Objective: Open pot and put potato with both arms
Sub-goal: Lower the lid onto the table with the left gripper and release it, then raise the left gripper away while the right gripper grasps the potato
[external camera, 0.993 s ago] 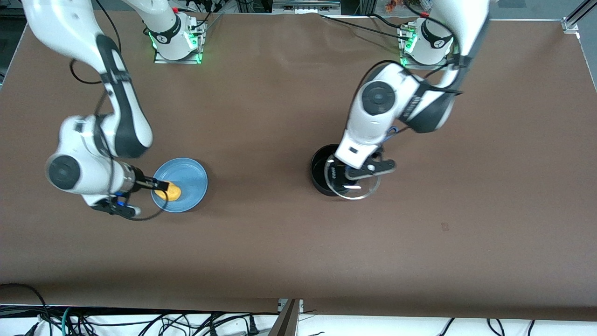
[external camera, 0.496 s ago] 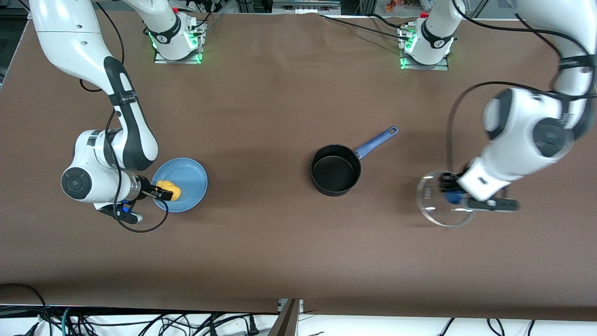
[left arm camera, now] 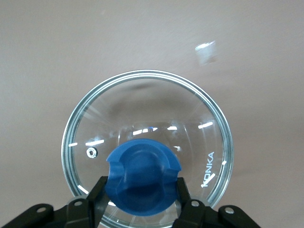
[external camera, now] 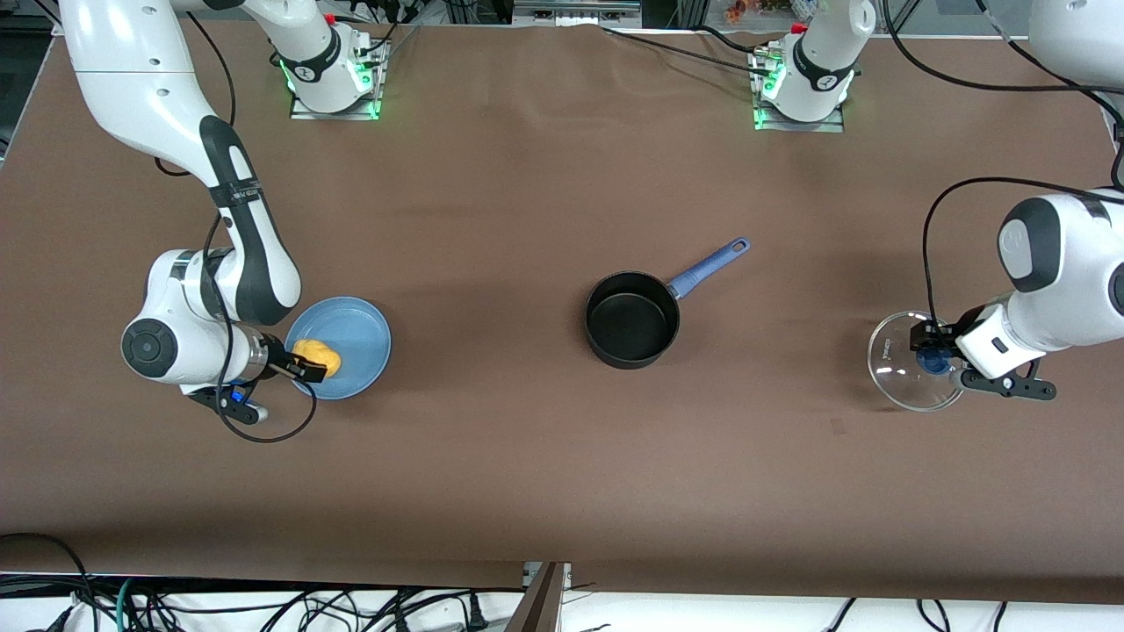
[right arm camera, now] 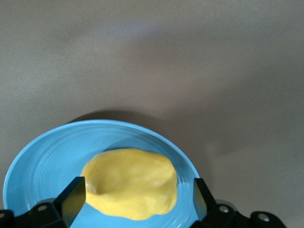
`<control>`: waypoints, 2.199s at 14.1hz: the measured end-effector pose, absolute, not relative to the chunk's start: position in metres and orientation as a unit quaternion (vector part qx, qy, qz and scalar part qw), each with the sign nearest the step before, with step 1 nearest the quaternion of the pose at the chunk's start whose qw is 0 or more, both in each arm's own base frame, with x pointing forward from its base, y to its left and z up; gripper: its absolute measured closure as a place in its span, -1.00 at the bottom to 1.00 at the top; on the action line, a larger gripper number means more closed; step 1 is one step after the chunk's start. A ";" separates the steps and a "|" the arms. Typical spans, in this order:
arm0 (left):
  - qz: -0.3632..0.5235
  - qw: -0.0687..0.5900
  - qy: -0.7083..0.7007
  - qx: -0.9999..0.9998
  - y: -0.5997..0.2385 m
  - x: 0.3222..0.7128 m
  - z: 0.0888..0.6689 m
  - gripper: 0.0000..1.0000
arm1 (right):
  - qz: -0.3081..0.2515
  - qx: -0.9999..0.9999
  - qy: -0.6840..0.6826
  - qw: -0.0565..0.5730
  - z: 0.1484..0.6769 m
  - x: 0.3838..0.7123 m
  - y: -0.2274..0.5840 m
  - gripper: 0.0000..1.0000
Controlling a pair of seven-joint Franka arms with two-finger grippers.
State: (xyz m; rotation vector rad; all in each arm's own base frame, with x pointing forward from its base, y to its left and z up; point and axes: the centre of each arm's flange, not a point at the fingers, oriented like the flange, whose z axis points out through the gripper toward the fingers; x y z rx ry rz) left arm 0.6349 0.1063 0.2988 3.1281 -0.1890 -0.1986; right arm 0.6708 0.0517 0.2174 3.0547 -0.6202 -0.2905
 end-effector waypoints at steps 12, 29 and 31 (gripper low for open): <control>-0.067 0.009 -0.064 0.996 0.177 0.631 0.232 -0.70 | -0.109 0.967 -0.228 -0.026 0.204 0.669 0.056 -0.84; -0.036 0.008 -0.013 0.999 0.053 0.595 0.599 -1.00 | -0.118 0.954 -0.272 -0.045 0.232 0.680 0.096 -0.68; -0.046 0.020 0.013 0.999 0.046 0.596 0.589 -1.00 | -0.128 0.944 -0.298 -0.054 0.247 0.681 0.135 -0.68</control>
